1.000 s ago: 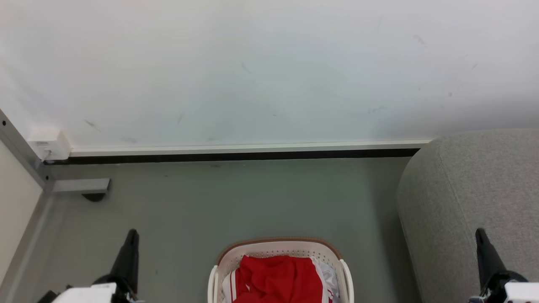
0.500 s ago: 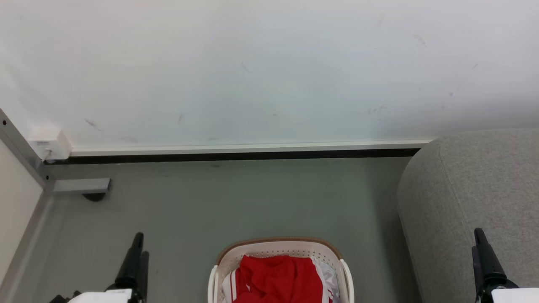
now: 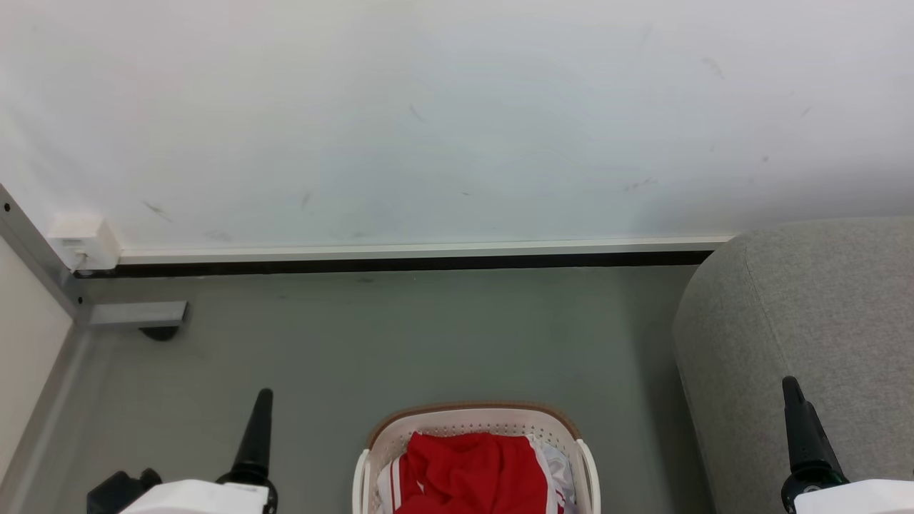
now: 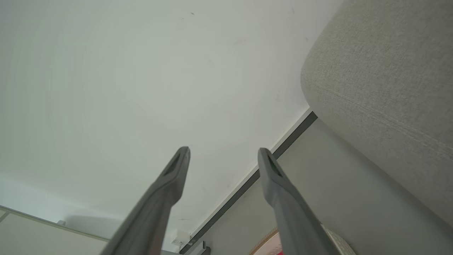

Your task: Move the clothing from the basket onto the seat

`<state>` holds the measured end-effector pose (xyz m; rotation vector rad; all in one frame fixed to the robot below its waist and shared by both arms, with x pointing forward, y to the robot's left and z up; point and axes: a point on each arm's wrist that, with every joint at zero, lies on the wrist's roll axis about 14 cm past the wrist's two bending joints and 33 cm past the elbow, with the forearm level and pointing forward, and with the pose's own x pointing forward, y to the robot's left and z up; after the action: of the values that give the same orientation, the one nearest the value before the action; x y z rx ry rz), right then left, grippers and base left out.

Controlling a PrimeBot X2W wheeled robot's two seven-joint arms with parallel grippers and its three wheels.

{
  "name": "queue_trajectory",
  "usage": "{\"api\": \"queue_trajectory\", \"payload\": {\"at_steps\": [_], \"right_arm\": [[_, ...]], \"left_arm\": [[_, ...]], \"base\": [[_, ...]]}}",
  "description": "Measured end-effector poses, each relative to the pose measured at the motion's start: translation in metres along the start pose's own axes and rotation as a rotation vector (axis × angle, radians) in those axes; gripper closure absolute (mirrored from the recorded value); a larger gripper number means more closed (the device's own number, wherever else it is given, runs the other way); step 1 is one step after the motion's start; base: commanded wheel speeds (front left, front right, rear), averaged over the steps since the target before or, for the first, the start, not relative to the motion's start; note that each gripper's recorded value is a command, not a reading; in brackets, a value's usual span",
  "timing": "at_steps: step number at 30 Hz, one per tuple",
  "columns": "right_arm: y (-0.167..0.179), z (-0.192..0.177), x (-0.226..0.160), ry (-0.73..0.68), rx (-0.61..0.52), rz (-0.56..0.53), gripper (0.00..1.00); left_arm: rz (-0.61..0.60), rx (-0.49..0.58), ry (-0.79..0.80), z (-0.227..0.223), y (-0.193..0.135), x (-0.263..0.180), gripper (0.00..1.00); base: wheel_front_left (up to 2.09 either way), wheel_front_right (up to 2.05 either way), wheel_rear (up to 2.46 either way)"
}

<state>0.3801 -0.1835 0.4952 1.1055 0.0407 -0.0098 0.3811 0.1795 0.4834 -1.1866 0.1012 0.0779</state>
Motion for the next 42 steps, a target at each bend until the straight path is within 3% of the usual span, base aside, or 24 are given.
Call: {"api": "queue_trajectory", "payload": {"at_steps": [14, 33, 42], "right_arm": [[0.006, -0.003, -0.001, 0.027, -0.328, 0.041, 0.0], [0.013, -0.014, -0.003, 0.047, -0.6, 0.102, 0.0], [0.013, -0.015, -0.004, 0.042, -0.675, 0.113, 0.0]], "left_arm": [[0.004, 0.289, 0.005, -0.011, -0.004, 0.0, 0.0], [-0.032, 0.652, -0.046, -0.008, -0.016, 0.001, 0.0], [-0.091, 0.788, -0.058, -0.012, -0.028, 0.0, 0.0]], "base": [[0.0, 0.0, 0.0], [0.0, 0.0, 0.0], [0.0, 0.0, 0.0]]}}
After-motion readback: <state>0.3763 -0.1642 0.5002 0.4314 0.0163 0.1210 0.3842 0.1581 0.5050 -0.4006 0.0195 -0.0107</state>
